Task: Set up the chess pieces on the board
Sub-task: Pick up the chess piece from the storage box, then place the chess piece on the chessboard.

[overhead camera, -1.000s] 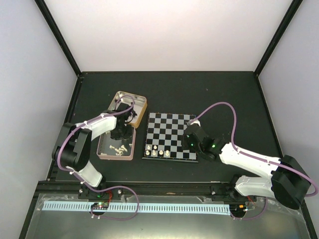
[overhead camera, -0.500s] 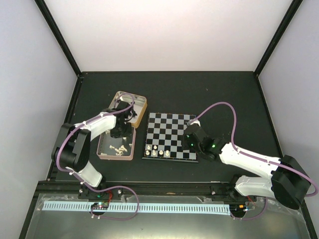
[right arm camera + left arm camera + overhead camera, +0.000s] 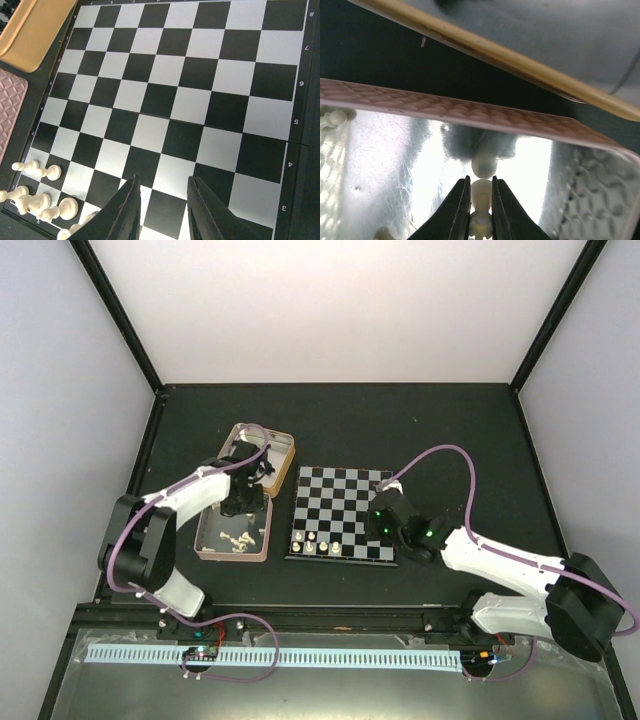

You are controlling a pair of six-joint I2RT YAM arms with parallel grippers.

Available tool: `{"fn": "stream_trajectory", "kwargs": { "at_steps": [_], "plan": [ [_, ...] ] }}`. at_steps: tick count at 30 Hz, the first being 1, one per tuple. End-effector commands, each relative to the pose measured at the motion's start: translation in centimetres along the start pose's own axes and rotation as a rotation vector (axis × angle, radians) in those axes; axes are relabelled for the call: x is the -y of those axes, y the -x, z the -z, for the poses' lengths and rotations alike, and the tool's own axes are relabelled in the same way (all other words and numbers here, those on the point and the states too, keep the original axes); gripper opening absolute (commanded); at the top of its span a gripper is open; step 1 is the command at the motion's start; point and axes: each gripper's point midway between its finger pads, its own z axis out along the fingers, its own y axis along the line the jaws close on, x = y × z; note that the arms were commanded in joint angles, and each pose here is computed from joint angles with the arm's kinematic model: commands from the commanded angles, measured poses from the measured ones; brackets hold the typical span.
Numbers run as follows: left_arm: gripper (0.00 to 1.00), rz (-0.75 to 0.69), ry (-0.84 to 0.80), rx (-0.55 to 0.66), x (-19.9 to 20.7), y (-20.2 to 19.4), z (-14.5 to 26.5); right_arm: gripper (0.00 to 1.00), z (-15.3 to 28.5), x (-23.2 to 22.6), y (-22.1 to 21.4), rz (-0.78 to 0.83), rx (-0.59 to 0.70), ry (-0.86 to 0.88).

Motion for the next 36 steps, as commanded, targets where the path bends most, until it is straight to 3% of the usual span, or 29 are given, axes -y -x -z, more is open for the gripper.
{"fn": "stream_trajectory", "kwargs": {
  "at_steps": [1, 10, 17, 25, 36],
  "plan": [
    [0.02, -0.026, -0.085, 0.1, 2.0, 1.4, 3.8, 0.27, 1.1, 0.3, 1.7, -0.026, 0.075, -0.013],
    [0.03, -0.154, -0.431, 0.291, 10.4, 0.2, 13.5, 0.27, 5.3, 2.6, 3.8, -0.039, 0.199, -0.086],
    [0.06, -0.294, -0.705, 0.307, 19.1, -3.6, 18.6, 0.3, 12.3, 6.1, 6.6, -0.084, 0.4, -0.172],
    [0.06, -0.485, -0.614, 0.205, 27.5, -8.4, 16.7, 0.32, 18.4, 9.0, 7.7, -0.187, 0.554, -0.177],
    [0.06, -0.579, -0.492, 0.026, 33.5, -13.2, 11.4, 0.35, 20.0, 10.0, 7.1, -0.232, 0.588, -0.154]
  ]
}}
